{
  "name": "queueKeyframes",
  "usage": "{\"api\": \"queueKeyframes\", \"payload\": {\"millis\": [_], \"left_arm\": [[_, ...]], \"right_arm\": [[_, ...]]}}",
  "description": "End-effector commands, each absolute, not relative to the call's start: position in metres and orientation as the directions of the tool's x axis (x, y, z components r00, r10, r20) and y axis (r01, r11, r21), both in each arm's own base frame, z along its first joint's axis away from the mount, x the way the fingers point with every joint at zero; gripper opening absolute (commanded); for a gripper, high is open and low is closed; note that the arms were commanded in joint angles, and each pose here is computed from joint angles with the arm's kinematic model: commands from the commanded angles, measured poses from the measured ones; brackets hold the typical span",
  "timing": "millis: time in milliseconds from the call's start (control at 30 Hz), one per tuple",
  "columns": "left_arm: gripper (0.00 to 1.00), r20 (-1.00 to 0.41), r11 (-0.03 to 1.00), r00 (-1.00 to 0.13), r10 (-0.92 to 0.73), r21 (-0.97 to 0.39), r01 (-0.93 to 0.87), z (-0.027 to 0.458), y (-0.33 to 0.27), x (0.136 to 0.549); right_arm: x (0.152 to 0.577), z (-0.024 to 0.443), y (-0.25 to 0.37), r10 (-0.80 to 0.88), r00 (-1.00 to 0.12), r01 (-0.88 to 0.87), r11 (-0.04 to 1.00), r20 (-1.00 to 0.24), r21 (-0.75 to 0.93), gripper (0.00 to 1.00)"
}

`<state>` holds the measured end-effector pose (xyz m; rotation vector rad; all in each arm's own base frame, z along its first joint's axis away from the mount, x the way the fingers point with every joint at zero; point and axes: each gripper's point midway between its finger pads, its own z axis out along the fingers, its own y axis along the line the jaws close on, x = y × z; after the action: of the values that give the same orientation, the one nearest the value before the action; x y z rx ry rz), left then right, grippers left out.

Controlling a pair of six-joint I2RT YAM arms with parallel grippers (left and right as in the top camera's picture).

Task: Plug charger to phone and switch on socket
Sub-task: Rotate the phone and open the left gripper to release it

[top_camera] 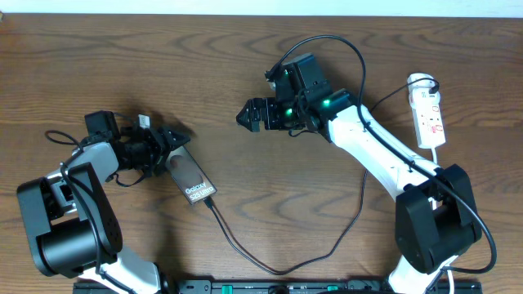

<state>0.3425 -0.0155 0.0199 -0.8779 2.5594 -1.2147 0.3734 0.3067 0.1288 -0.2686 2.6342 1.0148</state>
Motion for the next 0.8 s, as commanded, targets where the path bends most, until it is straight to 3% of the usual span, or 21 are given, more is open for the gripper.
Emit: {"api": "queueKeyframes", "payload": {"millis": [0,767], "left_arm": [[0.74,0.155,0.599,-0.757,-0.635,-0.521,-0.609,-0.041,0.008,0.300],[0.74,0.188,0.616,-0.742,-0.643,-0.449,-0.647,-0.047,0.012,0.285]], "right_arm": [[0.374,0.146,0.310,-0.074,-0.917,-0.322,0.717,-0.391,0.618,0.99],[0.374,0.146,0.310,-0.074,-0.917,-0.322,0.717,-0.391,0.618,0.99]]}}
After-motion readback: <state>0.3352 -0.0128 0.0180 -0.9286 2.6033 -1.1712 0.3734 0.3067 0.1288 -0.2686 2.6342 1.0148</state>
